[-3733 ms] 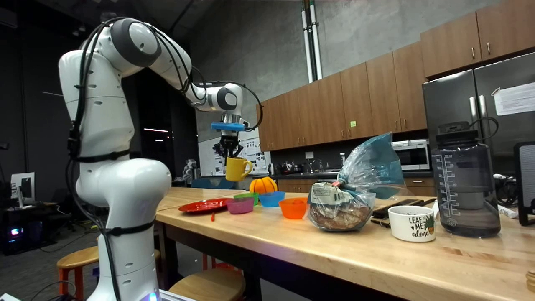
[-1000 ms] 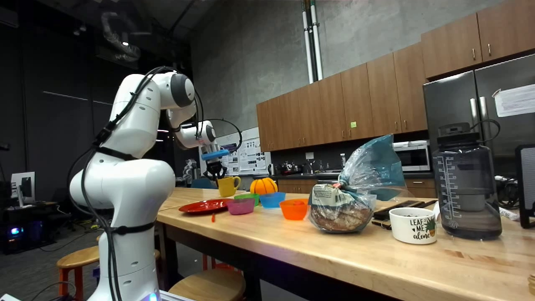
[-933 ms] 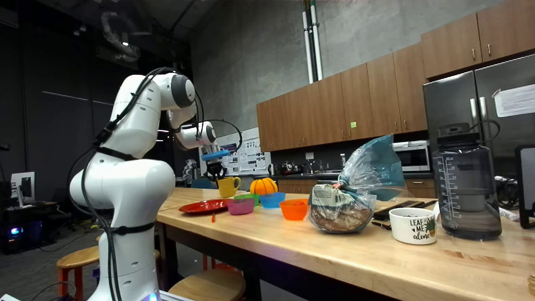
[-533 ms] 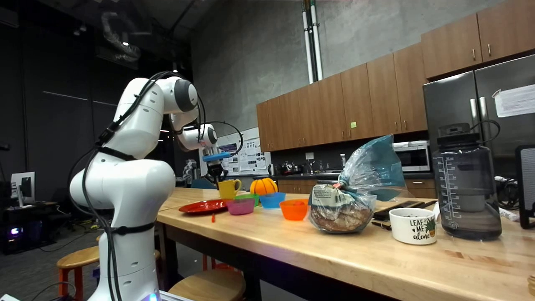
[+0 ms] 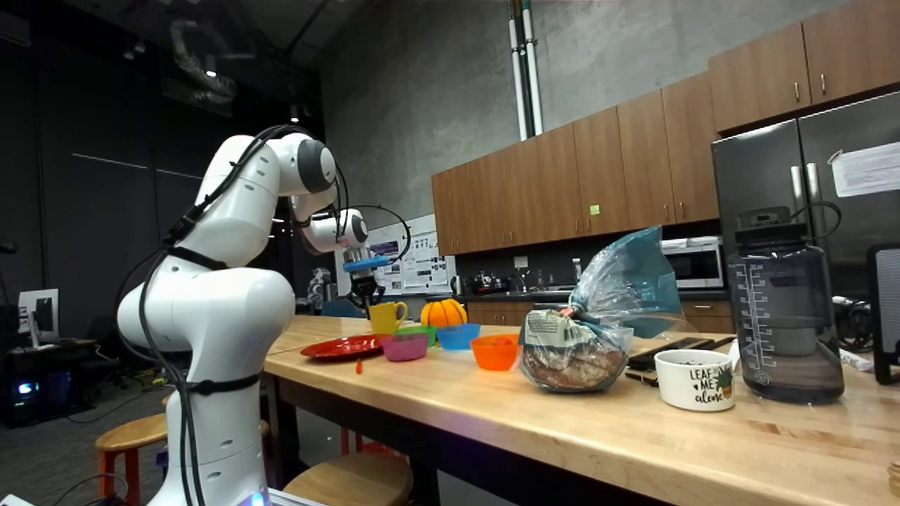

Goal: Move the yellow cup to the left

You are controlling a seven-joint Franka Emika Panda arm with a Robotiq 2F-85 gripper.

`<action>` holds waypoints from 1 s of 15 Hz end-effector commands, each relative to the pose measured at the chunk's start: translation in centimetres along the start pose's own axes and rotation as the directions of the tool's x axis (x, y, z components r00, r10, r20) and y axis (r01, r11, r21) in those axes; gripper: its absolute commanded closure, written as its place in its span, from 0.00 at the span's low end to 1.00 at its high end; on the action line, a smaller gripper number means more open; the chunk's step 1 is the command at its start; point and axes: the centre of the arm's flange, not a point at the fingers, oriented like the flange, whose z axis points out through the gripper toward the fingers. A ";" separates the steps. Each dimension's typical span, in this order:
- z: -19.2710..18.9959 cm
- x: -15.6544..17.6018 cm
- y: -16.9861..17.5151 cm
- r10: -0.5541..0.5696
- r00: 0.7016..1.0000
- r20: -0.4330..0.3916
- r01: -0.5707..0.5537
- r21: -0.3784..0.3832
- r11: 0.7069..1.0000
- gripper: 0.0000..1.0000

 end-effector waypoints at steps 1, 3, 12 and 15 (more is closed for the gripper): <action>-1.3 0.6 0.7 0.004 1.000 0.001 -0.004 -0.011 1.000 0.97; -1.3 0.6 0.8 0.006 1.000 0.006 -0.006 -0.006 1.000 0.97; -1.0 -0.2 1.4 0.020 0.999 0.029 -0.021 0.007 1.000 0.77; -2.1 -0.7 2.1 0.036 0.999 0.010 -0.036 0.006 0.999 0.46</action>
